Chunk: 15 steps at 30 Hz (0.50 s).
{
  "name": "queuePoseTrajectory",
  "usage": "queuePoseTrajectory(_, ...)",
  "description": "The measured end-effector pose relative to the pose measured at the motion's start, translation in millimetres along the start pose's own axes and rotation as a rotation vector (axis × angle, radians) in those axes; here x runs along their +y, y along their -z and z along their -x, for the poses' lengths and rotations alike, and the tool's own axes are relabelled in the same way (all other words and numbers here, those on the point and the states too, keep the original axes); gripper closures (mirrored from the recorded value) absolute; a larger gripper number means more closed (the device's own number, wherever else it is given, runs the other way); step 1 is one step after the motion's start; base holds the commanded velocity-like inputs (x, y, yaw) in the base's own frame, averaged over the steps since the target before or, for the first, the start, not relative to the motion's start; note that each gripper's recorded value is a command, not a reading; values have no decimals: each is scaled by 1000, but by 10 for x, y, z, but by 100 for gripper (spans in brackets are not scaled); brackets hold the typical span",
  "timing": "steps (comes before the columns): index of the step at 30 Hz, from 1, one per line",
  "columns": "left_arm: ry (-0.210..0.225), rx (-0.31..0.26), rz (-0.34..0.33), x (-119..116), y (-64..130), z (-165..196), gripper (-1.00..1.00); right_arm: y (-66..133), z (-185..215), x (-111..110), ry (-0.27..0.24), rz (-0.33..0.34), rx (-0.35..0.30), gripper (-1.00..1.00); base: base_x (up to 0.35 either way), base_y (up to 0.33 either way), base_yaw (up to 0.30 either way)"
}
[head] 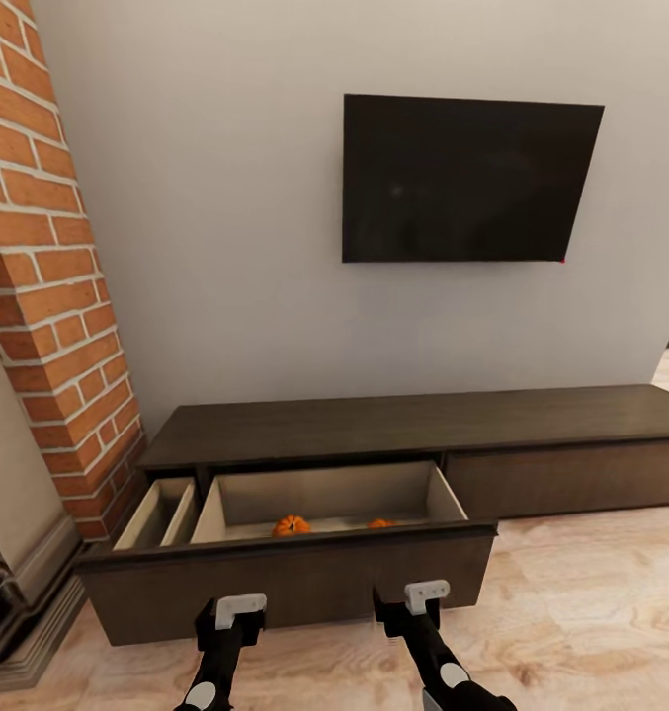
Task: Place each of the two pumpkins and all three candles from the living room inside a cabinet in the living room (use any cabinet), then make sure every cabinet is closed, and position the cauldron so it is next to a table in the living room.
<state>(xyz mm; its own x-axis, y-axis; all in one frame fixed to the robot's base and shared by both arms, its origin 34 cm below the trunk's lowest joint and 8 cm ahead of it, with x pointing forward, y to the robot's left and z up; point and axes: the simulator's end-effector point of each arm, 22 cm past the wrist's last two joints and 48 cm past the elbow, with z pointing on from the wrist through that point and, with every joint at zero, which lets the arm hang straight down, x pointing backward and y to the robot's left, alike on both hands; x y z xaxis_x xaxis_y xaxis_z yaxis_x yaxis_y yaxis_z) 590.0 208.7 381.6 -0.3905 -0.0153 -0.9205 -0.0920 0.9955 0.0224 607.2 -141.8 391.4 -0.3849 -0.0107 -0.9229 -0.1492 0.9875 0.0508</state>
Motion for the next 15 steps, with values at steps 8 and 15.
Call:
queuePoseTrajectory(8, 0, 0, 0, 0, -1, -2, -100, -1, -4, 6, -1, 0, 1, -100, 117, 0, 0)
queuePoseTrajectory(15, 2, 0, 2, 3, -3, 3, -100, -1, -4, -7, -4, -3, 1, -100, 13, 0, 0)
